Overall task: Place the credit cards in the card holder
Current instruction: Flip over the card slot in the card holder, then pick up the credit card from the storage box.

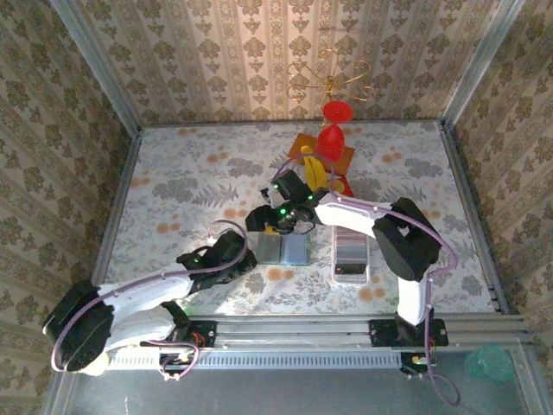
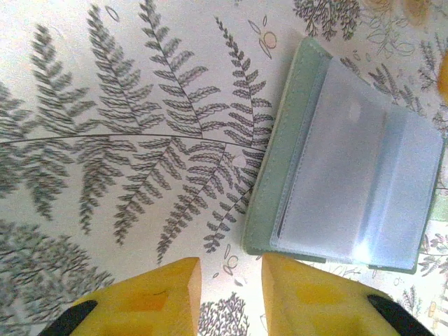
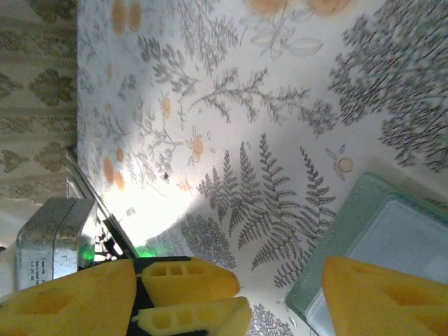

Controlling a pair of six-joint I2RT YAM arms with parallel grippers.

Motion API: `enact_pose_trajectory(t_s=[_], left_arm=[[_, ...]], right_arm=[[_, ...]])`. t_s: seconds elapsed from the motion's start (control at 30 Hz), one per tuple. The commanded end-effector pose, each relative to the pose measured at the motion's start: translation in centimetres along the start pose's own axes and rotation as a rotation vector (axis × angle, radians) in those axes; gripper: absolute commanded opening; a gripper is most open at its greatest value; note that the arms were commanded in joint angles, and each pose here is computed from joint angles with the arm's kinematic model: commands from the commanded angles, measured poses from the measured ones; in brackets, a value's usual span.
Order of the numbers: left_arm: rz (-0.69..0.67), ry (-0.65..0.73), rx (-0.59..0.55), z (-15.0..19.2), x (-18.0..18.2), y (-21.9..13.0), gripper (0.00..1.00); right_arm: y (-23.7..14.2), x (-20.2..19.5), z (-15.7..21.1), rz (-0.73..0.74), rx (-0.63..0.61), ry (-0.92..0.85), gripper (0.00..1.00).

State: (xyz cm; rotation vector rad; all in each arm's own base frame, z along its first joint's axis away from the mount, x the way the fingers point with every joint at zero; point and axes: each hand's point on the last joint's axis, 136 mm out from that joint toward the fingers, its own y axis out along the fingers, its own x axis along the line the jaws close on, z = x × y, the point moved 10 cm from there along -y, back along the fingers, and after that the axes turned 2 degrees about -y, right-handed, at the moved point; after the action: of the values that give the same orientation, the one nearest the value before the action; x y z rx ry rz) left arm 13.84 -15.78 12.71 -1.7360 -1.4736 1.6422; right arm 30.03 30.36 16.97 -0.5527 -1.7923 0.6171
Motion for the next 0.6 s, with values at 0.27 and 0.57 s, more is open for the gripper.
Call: enact_pose_trajectory(t_s=[0.27, 0.57], left_arm=[[-0.024, 0.159, 0.009, -1.6, -3.3, -0.6, 0.4], [0.034, 0.179, 0.047, -1.8, -5.3, 1.6, 0.46]], right_arm=[[-15.5, -1.5, 0.6, 0.073, -0.191, -0.552, 0.74], [-19.2, -4.1, 10.9, 0.366, -0.029, -1.379, 0.85]])
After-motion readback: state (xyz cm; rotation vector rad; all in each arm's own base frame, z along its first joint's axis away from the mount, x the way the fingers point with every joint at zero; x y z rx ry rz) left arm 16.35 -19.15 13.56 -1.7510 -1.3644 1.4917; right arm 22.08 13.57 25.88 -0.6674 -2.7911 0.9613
